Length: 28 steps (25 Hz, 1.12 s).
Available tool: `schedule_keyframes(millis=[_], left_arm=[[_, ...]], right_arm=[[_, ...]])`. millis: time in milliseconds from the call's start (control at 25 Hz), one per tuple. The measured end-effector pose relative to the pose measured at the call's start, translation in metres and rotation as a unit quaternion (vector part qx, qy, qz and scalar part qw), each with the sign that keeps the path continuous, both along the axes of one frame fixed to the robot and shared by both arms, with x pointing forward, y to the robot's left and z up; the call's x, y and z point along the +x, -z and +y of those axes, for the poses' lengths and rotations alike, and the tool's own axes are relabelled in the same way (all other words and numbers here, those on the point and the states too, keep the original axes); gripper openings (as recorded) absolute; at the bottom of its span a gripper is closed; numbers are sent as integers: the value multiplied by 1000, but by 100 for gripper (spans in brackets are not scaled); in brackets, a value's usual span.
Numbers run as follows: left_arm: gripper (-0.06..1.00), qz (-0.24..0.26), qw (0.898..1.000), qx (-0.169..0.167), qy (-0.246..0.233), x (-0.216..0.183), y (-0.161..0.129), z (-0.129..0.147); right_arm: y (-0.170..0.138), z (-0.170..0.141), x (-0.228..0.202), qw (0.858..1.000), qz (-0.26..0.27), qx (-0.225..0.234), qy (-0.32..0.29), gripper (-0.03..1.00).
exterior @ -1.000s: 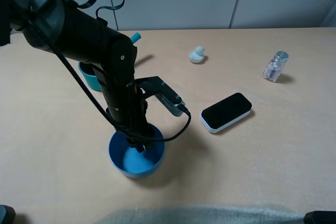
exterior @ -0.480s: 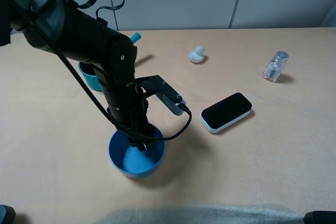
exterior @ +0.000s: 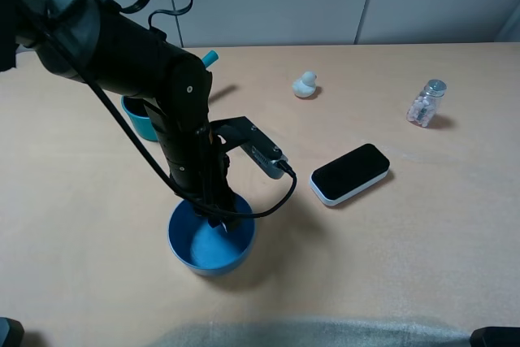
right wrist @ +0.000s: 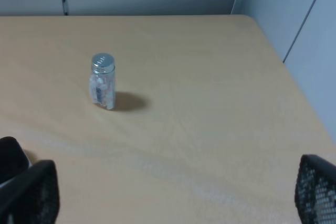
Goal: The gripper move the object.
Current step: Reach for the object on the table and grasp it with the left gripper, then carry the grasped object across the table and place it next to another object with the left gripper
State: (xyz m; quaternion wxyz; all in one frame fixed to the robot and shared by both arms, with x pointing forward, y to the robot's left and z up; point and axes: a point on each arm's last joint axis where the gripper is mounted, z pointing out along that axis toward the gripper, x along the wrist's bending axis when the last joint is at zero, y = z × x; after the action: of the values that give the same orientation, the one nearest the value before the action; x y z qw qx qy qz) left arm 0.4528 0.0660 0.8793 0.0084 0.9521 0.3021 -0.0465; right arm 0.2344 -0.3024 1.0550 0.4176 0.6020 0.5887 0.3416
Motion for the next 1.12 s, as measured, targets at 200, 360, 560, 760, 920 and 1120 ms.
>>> schedule_keyframes(millis=[200,360,560,760,920,1120], left_arm=[[39,0,1000,0,0,0,0,0],[26,-1,1000,0,0,0,0,0],[17,-3,1000,-2,1,1,0,0],[6,-4,1000,-2,1,1,0,0],[6,-4,1000,-2,1,1,0,0],[6,-3,1000,-2,1,1,0,0]], right_arm=[[0,0,0,1000,0,0,0,68],[0,0,0,1000,0,0,0,68],[0,0,0,1000,0,0,0,68],[0,0,0,1000,0,0,0,68],[0,0,0,1000,0,0,0,68],[0,0,0,1000,0,0,0,68]])
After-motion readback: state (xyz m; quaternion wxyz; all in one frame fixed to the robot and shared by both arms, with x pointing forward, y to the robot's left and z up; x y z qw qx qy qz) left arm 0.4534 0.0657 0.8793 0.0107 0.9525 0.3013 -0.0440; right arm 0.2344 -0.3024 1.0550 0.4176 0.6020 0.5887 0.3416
